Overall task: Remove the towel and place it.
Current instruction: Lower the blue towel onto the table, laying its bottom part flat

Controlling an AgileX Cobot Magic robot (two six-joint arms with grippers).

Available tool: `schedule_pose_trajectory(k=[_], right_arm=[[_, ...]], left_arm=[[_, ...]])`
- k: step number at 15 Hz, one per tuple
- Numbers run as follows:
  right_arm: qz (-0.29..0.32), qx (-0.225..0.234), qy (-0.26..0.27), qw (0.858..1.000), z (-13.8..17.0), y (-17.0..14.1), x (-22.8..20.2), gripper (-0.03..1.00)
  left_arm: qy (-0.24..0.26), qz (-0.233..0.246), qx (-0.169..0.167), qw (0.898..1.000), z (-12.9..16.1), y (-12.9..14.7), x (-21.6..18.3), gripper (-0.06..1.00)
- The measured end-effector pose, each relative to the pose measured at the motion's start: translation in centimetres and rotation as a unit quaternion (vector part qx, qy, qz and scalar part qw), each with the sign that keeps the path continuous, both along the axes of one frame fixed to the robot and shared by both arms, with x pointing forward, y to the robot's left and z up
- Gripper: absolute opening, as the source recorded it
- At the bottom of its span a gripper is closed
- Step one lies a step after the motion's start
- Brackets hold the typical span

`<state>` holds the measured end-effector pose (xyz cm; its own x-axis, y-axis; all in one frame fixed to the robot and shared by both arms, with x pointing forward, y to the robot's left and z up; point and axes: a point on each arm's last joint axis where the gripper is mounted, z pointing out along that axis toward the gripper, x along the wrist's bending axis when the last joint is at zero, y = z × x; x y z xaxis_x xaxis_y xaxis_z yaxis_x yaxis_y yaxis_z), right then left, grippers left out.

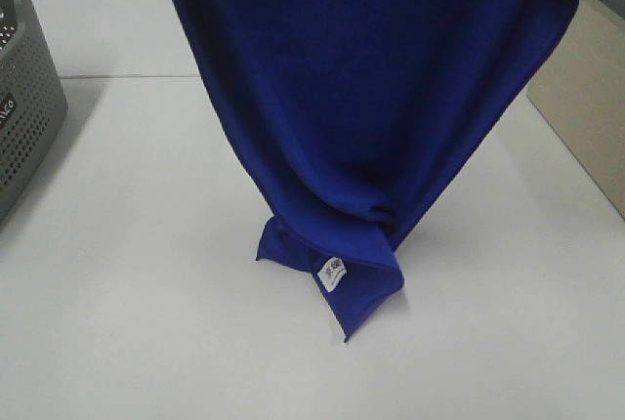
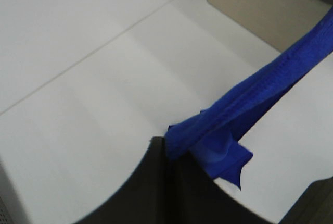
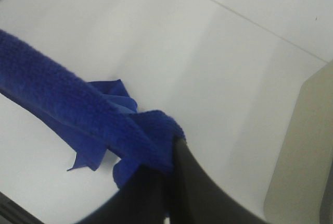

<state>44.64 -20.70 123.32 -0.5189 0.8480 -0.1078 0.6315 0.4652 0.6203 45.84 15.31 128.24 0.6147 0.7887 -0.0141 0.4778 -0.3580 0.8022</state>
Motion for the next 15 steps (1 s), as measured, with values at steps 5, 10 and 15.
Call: schedule_pose_trajectory(k=[5,10,15], right_arm=[[0.009,0.026,-0.102,0.994,5.5,-1.1,-2.2,0.02],[0.054,0.000,-0.223,0.973,9.1,-1.6,-3.1,0.02],[0.073,0.014,-0.191,0.979,8.5,-1.0,-2.9,0.02]], left_arm=[[-0.091,0.014,-0.039,0.995,4.1,1.1,-1.1,0.00],[-0.146,0.030,-0.051,0.988,5.0,1.1,-0.3,0.00],[-0.104,0.032,-0.022,0.994,4.1,1.4,-0.6,0.00]])
